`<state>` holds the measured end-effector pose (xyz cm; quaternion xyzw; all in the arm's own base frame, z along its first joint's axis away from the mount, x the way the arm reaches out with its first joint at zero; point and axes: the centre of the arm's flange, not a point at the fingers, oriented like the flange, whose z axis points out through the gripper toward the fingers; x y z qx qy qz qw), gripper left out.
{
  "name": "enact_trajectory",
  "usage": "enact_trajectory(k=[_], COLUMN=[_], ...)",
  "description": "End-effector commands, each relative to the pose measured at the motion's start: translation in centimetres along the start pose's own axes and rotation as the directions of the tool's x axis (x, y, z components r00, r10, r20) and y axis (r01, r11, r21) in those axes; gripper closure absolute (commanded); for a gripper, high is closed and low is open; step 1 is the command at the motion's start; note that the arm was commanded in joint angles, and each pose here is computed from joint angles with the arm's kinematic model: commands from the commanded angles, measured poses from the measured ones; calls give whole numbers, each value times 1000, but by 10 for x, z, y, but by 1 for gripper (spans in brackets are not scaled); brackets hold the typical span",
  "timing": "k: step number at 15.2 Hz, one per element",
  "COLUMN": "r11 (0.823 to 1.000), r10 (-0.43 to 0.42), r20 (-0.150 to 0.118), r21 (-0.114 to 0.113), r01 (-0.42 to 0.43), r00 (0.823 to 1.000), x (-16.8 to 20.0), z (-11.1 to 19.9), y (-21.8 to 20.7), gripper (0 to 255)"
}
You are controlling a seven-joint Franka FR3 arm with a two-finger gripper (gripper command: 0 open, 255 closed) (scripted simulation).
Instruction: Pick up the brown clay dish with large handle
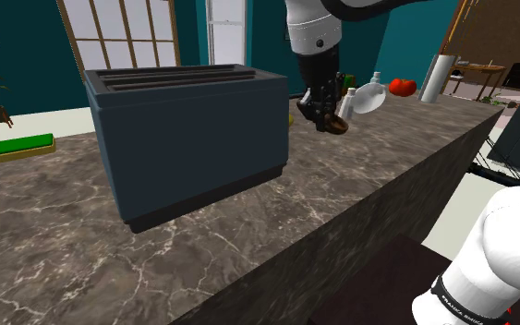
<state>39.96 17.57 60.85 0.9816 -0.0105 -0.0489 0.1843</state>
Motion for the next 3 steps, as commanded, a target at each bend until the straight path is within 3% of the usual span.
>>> enact_trajectory(k=[1,3], r11=[1000,1000], r10=[0,0], r20=[0,0], r21=[0,0], r01=[0,0], r00=[1000,1000], x=[-1,-2], z=[-11,-12], y=[3,4], gripper=[255,255])
